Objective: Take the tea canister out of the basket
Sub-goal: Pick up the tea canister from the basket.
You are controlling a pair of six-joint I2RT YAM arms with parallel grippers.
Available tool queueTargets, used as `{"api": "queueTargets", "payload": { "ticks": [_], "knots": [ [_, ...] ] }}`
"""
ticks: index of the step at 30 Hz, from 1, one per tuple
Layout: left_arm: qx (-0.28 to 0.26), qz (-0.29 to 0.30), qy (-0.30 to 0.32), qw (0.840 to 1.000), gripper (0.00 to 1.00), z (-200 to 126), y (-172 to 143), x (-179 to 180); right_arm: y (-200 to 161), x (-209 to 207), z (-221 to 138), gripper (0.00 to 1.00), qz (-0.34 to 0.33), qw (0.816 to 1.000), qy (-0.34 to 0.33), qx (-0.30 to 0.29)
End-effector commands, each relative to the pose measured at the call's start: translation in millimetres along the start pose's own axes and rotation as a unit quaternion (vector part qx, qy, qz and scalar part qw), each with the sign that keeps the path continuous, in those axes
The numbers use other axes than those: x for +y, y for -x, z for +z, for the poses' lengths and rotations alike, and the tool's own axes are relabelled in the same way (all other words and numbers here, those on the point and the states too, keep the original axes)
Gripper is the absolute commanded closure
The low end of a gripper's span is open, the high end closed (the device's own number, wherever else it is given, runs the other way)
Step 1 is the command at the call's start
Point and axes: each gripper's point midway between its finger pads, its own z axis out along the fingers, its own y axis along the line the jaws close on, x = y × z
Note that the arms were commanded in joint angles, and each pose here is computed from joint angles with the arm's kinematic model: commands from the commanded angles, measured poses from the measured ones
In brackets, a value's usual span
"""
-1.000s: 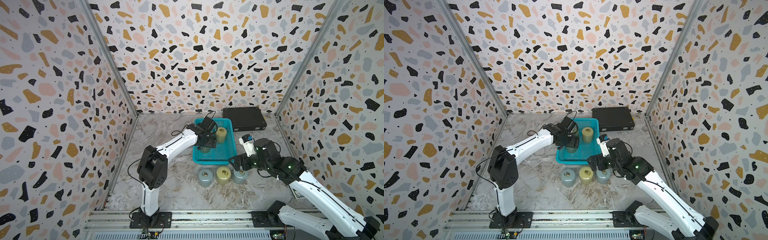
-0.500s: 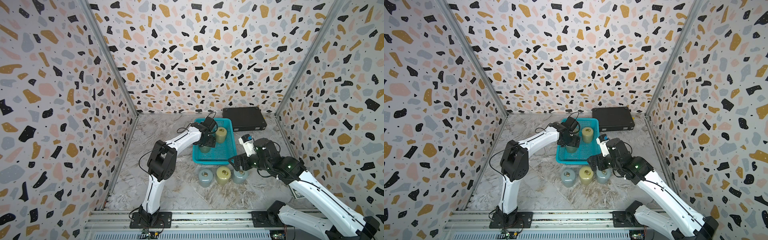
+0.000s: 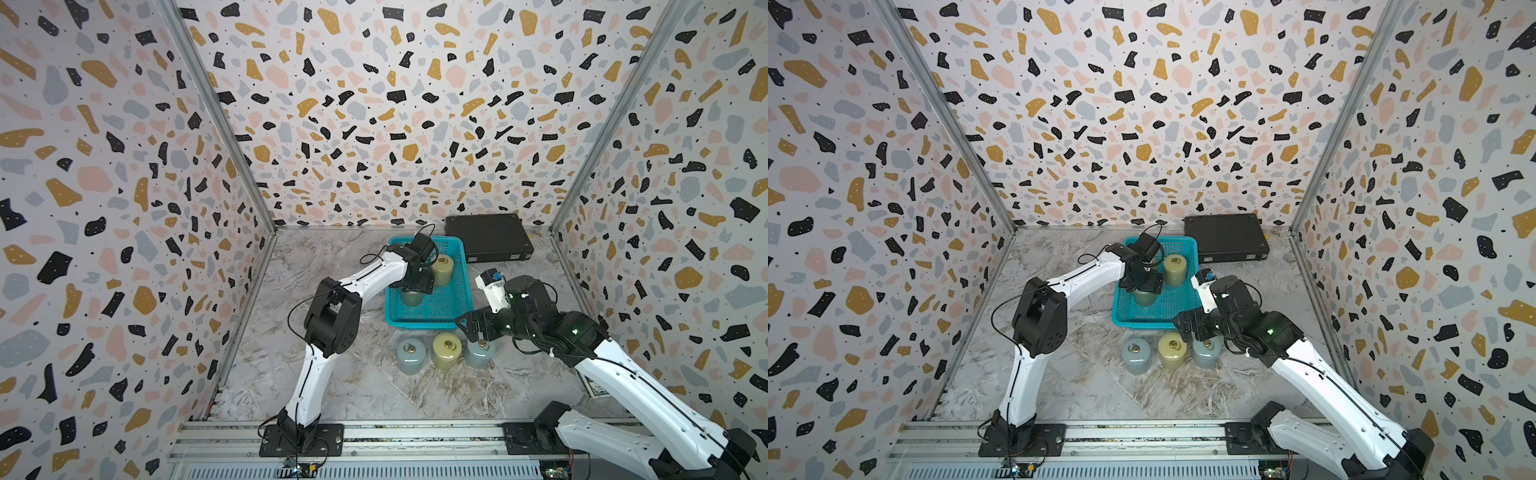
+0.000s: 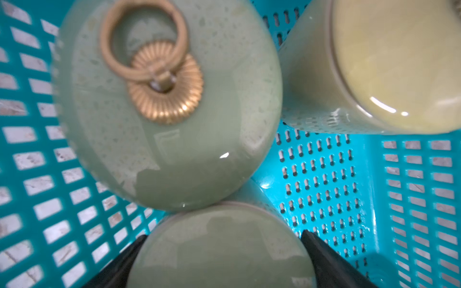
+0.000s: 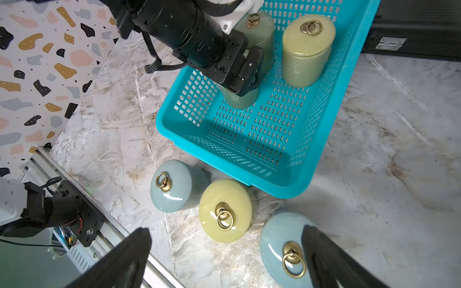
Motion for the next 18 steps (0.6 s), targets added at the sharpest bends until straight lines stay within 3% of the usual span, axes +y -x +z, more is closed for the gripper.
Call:
{"api": "queueTargets", "payload": {
  "ticks": [1, 11, 18],
  "knots": [
    [0.033, 0.006, 0.035, 0.999, 0.05, 9, -11, 20, 9, 5, -6, 0.01, -0.002, 1.0, 0.007, -0.013],
    [0.067, 0.009, 0.058, 0.996, 0.06, 12, -23, 27, 10, 6, -4, 0.01, -0.001, 1.0, 0.009, -0.012],
    [0.048, 0.01, 0.047, 0.998, 0.1, 6, -14, 23, 8, 6, -4, 0.01, -0.001, 1.0, 0.009, -0.009]
  ]
}}
